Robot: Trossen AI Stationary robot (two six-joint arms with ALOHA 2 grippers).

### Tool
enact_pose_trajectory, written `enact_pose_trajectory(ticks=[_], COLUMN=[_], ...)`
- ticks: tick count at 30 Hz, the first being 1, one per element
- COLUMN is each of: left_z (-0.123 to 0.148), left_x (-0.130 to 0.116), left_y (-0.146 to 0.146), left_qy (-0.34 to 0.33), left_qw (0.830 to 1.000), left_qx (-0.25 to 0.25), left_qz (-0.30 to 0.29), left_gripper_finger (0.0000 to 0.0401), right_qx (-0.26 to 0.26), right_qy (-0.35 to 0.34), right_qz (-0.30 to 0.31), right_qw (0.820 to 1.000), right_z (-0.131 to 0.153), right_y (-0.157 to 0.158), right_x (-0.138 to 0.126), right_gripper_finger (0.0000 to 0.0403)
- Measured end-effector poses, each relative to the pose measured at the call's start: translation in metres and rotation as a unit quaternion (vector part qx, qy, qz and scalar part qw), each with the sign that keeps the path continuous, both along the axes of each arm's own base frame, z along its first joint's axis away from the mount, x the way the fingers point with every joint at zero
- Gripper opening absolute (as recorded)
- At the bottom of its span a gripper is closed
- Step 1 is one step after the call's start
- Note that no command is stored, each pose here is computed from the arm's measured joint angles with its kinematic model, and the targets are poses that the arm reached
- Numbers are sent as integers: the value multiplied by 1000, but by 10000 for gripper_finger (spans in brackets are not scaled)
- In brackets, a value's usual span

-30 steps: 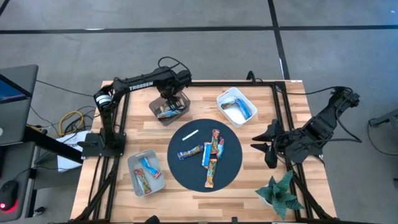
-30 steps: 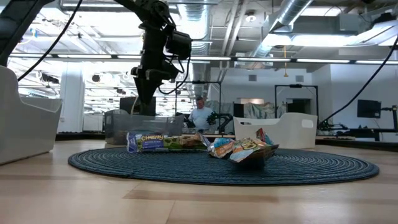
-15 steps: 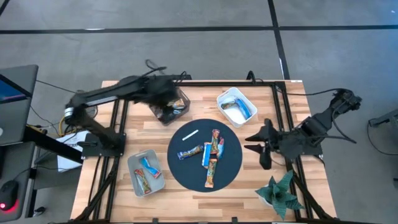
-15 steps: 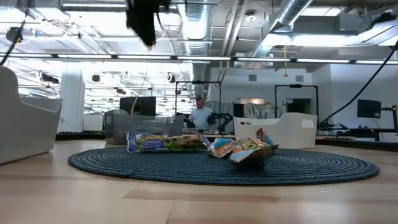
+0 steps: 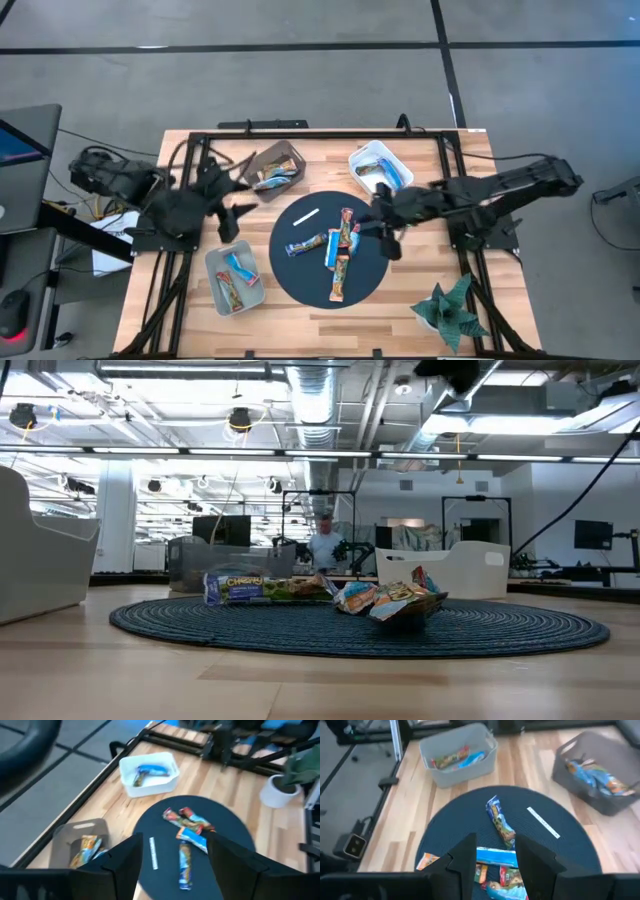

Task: Pick and place Granola Bars by type
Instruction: Put the blue granola bar into the white bin

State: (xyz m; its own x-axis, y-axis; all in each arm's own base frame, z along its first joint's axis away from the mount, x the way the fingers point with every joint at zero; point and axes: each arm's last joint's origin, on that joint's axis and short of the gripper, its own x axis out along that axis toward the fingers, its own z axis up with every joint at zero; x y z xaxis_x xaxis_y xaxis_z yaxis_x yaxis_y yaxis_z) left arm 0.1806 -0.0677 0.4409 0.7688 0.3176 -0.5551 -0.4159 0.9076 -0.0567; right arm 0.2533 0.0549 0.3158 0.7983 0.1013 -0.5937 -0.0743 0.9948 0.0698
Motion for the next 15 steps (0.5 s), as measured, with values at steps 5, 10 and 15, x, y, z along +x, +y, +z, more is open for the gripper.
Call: enact_pose_trajectory(ticks=[5, 10, 15], left_z=[-10, -20, -31], left_x=[7, 12, 19], left_y=[-32, -60, -78], left_qy=[-6, -20, -29], left_qw=[1000, 998, 997], left_qx=[27, 54, 71], left_qz=[-7, 0, 15], left_gripper_finger=[213, 213, 213], right_qx=[12, 7, -7], right_qy=[26, 17, 36], right_qz=[46, 63, 62], right_qw=[999, 998, 997], right_z=[-25, -42, -54], right_y=[-8, -12, -15], right_x=[31, 59, 90], right_gripper_finger=[127, 127, 132])
